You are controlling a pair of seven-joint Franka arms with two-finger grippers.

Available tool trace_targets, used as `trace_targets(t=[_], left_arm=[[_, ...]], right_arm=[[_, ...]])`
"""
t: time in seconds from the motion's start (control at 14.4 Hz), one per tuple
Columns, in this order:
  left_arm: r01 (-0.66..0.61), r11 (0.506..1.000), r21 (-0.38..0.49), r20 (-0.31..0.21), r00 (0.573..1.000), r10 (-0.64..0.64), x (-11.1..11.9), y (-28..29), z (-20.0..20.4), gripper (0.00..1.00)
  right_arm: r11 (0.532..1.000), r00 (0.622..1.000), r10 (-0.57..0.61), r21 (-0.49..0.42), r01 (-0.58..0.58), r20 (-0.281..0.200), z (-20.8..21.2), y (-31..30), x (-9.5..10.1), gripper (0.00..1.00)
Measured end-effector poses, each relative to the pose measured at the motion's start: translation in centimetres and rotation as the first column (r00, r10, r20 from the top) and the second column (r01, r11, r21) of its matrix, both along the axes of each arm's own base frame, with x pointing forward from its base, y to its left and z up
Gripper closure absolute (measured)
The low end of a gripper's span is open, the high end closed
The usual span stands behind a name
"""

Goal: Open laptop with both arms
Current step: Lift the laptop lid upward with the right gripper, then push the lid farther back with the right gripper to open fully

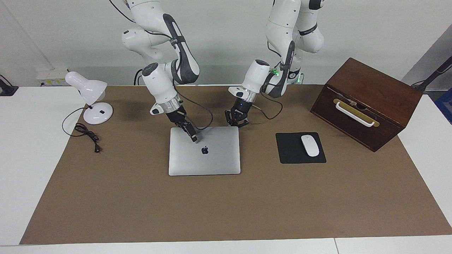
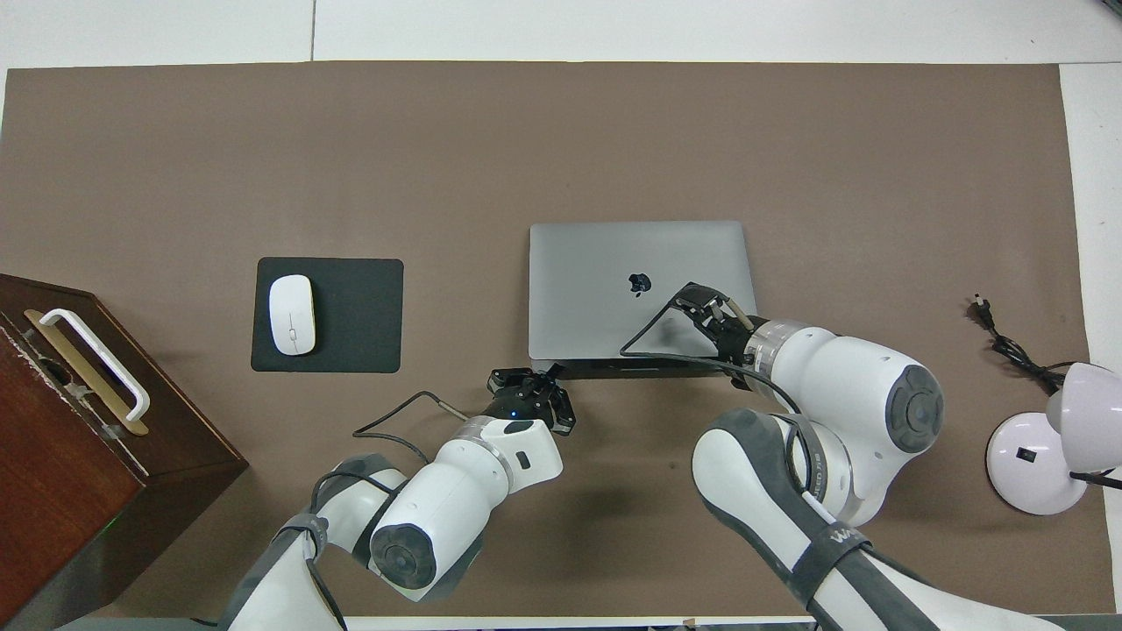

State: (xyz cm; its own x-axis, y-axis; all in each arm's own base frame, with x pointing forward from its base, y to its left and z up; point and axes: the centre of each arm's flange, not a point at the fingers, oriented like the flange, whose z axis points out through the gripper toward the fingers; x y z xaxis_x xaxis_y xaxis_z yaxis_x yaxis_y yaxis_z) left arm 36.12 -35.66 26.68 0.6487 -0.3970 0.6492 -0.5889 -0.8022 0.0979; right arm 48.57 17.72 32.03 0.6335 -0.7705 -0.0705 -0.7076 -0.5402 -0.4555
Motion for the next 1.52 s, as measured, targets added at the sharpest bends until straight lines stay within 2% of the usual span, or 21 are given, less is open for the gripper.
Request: trace_targets(t=[0.55,0.76,1.04,1.31,1.52], left_arm=[[0.002,1.0,0.0,0.002,1.0,-0.002,0.0,0.0,0.0,0.99],[0.003,1.0,0.001,0.003,1.0,-0.003,0.0,0.0,0.0,0.99],[0.004,1.0,0.001,0.004,1.0,-0.004,0.0,0.0,0.0,0.99],[0.004,1.0,0.001,0.004,1.0,-0.004,0.0,0.0,-0.1,0.99],[0.004,1.0,0.001,0.004,1.0,-0.004,0.0,0.0,-0.1,0.99]], right_arm=[[1.0,1.0,0.003,0.022,-0.004,0.028,1.6,0.9,1.5,0.0],[0.999,0.999,0.021,0.049,-0.023,0.042,3.5,1.9,2.7,0.0],[0.995,0.997,0.031,0.094,-0.038,0.073,7.5,2.1,6.6,0.0],[0.996,0.994,0.039,0.08,-0.048,0.107,9.2,0.0,10.9,0.0],[0.997,0.991,0.051,0.058,-0.059,0.127,9.7,-0.4,12.5,0.0]])
